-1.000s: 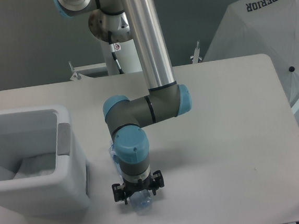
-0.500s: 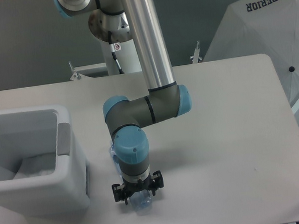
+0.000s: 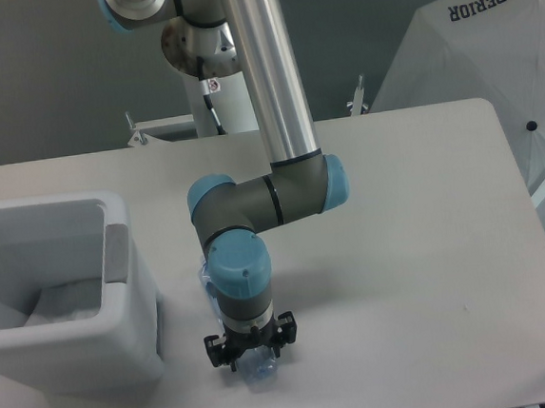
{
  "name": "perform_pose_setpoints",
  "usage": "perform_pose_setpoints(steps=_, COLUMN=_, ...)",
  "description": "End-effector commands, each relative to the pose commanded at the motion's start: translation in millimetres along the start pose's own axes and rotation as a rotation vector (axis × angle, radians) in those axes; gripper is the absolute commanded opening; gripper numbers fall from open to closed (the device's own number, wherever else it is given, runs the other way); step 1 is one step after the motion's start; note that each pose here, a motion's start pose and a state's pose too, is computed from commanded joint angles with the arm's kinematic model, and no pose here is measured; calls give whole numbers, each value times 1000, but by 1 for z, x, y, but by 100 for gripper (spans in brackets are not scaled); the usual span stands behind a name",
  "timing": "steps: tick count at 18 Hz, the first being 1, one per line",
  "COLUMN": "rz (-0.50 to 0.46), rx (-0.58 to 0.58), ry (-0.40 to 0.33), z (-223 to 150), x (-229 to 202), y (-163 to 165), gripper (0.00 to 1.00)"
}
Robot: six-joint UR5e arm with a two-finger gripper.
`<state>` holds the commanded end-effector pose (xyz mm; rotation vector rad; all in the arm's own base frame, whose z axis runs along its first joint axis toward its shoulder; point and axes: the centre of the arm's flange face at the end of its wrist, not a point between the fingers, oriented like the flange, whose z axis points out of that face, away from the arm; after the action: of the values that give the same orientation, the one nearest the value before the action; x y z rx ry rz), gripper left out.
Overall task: Place the trash in the trash can
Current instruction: 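Lower the gripper and close it around the bottle's body, then lift the bottle and carry it over the trash bin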
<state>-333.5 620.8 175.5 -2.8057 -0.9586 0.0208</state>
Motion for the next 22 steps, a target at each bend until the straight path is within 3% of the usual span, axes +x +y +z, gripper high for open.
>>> perform_pose_setpoints(steps=22, rz=2, rx=9, ry=-3, z=-10, x=0, y=1, gripper=67)
